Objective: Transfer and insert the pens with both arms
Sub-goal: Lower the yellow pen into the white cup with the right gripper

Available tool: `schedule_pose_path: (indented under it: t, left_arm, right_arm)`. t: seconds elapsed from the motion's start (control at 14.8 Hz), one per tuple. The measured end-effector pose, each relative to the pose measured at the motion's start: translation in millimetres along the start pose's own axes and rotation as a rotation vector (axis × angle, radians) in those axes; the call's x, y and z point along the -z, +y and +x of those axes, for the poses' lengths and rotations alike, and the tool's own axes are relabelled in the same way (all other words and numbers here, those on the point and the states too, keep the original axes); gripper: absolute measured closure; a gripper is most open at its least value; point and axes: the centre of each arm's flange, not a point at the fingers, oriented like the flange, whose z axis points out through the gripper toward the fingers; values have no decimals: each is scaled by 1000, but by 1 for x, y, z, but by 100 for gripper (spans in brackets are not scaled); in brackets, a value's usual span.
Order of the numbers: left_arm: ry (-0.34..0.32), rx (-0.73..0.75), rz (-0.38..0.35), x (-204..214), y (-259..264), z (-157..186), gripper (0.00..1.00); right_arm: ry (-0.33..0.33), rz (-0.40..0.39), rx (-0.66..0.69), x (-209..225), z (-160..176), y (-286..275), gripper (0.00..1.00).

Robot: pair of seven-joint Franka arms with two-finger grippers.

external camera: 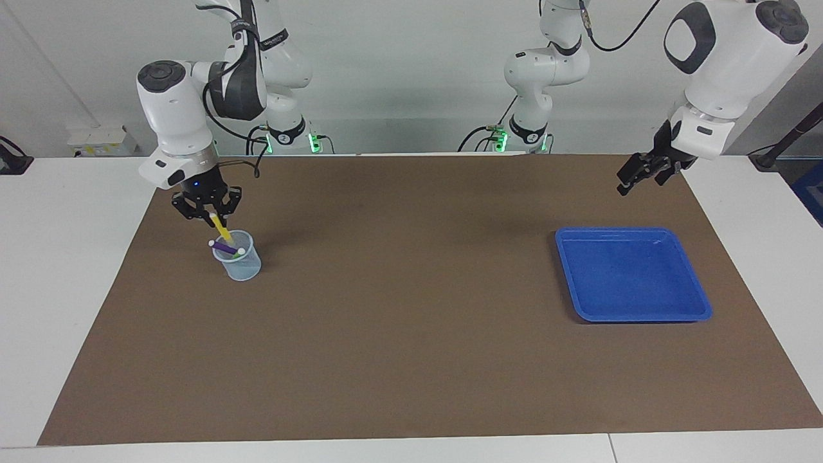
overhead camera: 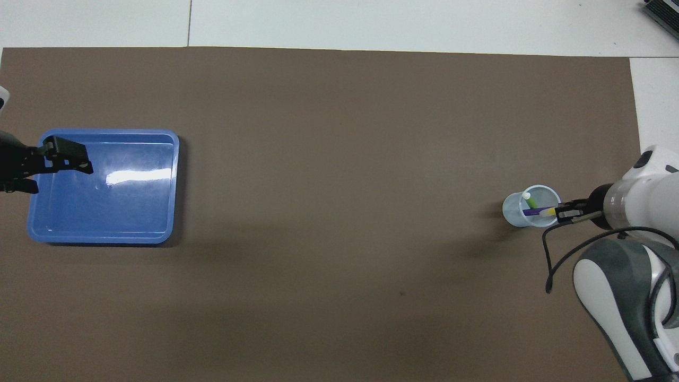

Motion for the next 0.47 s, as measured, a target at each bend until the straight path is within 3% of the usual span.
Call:
schedule_pose_path:
  t: [0.27, 0.47]
  left_arm:
    - [-4, -73, 3, 34, 1, -10, 0]
    - [-11, -139, 3, 30, 1, -7, 0]
  right_arm:
    - [-16, 17, -22, -26, 6, 0, 78]
    - [-21, 25, -64, -40, 10, -1, 78]
